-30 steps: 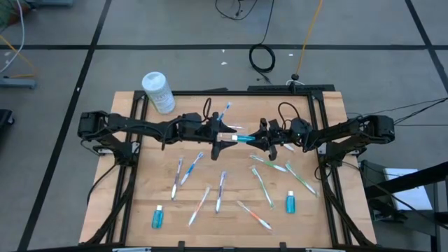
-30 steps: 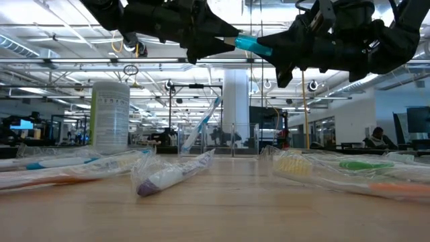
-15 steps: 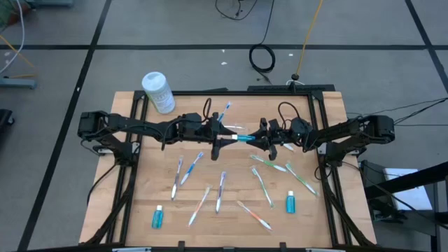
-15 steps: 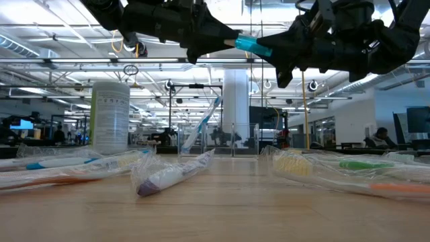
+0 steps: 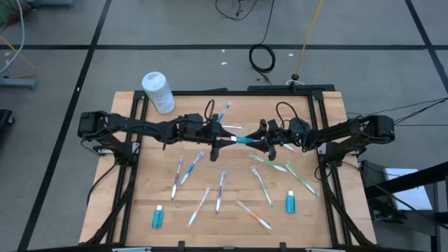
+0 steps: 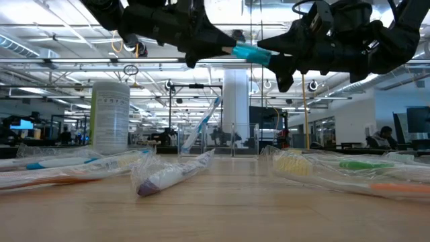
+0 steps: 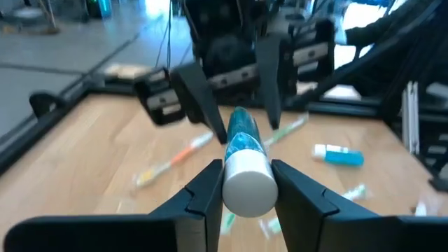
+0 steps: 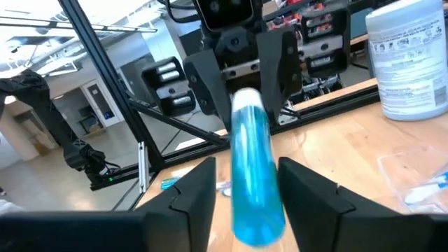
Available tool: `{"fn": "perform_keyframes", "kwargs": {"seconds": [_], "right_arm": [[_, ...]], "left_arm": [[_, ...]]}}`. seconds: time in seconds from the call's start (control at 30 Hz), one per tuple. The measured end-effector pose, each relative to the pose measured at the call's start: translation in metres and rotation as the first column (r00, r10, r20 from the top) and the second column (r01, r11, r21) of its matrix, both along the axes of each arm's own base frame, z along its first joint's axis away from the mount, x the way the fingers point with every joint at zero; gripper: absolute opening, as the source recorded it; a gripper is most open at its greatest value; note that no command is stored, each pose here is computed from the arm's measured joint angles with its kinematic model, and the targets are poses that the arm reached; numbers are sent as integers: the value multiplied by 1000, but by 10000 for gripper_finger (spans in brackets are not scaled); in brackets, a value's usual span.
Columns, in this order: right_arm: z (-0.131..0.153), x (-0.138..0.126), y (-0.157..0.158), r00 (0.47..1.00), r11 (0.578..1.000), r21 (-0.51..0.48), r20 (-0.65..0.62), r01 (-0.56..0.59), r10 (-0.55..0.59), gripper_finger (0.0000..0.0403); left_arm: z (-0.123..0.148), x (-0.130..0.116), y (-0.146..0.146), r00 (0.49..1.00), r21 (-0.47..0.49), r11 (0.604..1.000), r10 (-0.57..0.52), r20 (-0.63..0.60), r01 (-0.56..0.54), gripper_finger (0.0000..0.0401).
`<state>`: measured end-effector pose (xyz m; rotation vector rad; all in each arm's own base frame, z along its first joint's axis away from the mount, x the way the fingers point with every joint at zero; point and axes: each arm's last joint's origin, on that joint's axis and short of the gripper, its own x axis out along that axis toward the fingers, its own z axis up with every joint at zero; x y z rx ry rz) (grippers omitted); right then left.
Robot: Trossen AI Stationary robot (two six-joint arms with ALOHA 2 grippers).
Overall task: Pick & Place toothbrushing station
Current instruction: Put the top blue mouthwash bottle into the transparent organizer
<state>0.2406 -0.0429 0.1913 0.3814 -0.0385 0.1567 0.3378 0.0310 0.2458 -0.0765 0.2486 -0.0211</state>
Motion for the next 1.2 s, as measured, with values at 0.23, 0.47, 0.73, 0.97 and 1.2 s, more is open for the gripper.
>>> {"fn": "perform_keyframes", "kwargs": {"seconds": [0.23, 0.47, 0.73, 0.97, 1.2], "right_arm": [[-6, 0, -2, 997, 997, -50, -48, 53, -55, 179], [-8, 0, -6, 980, 979, -96, -62, 182, -188, 176], [-8, 0, -6, 979, 976, -114, -56, 187, -195, 177], [-7, 0, -6, 979, 976, -114, -54, 188, -195, 172], [-6, 0, -6, 980, 967, -173, -34, 189, -197, 172]], "left_arm": [[-3, 0, 0, 996, -20, 1000, 4, -86, -6, 101], [29, -1, 4, 918, 142, 989, 91, -387, -38, 111], [40, 0, 36, 850, 164, 974, 215, -480, -153, 112], [23, 20, 69, 772, 222, 974, 173, -612, -43, 112], [29, 38, 88, 681, 278, 954, 129, -721, 114, 112]]}}
